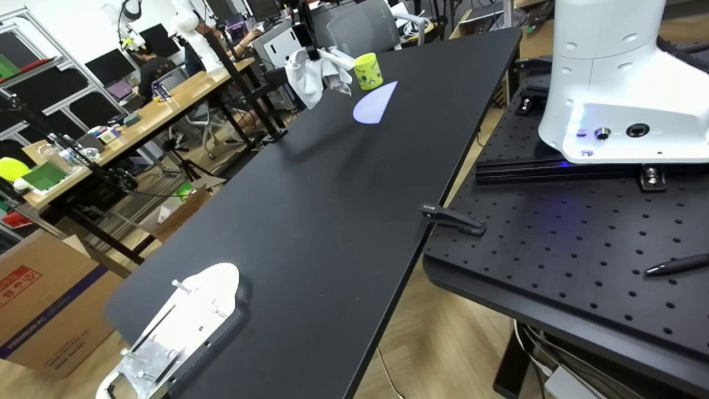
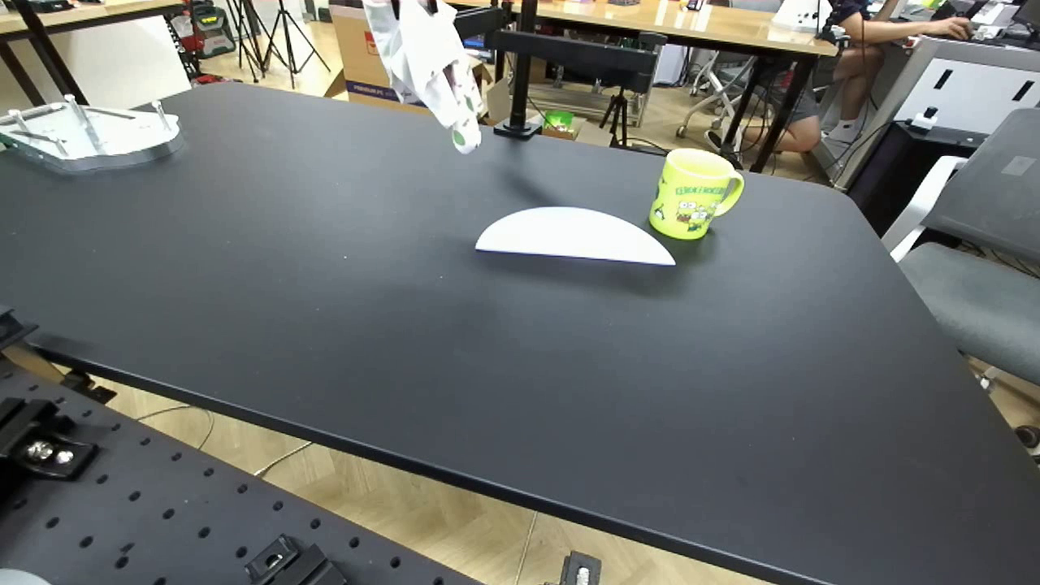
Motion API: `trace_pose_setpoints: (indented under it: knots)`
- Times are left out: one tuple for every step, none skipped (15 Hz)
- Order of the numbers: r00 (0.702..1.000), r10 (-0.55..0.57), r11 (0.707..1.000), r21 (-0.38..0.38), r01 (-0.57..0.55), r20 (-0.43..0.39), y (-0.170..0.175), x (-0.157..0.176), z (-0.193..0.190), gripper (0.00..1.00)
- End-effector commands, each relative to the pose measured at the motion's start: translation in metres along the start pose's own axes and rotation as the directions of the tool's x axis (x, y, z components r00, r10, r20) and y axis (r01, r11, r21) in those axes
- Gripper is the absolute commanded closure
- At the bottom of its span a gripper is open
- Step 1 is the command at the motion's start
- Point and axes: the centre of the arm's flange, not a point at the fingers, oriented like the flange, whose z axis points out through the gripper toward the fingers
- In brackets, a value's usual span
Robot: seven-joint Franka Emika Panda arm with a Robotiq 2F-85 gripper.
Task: Take the cloth down and place it on the table
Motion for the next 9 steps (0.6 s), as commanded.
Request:
trace_pose_setpoints:
  knots:
    - [1.000, -0.005, 1.000, -0.010, 0.005, -0.006, 0.005, -0.002, -0.015, 0.97]
    - [1.000, 0.000, 1.000, -0.004, 0.000, -0.004, 0.005, -0.005, -0.018, 0.99]
    - [1.000, 0.005, 1.000, 0.003, -0.005, -0.002, 0.004, -0.007, -0.020, 1.00]
    - [1.000, 0.008, 1.000, 0.010, -0.008, 0.003, 0.003, -0.007, -0.020, 1.00]
    - [1.000, 0.007, 1.000, 0.021, -0.008, 0.011, 0.000, -0.007, -0.020, 1.00]
    - [1.000, 0.002, 1.000, 0.029, -0.003, 0.018, -0.006, -0.007, -0.020, 0.99]
    - [1.000, -0.002, 0.999, 0.034, 0.001, 0.022, -0.011, -0.007, -0.021, 0.99]
    - [1.000, -0.002, 0.999, 0.043, 0.001, 0.025, -0.014, -0.007, -0.023, 0.99]
    - [1.000, 0.002, 0.999, 0.047, -0.004, 0.025, -0.016, -0.008, -0.027, 0.99]
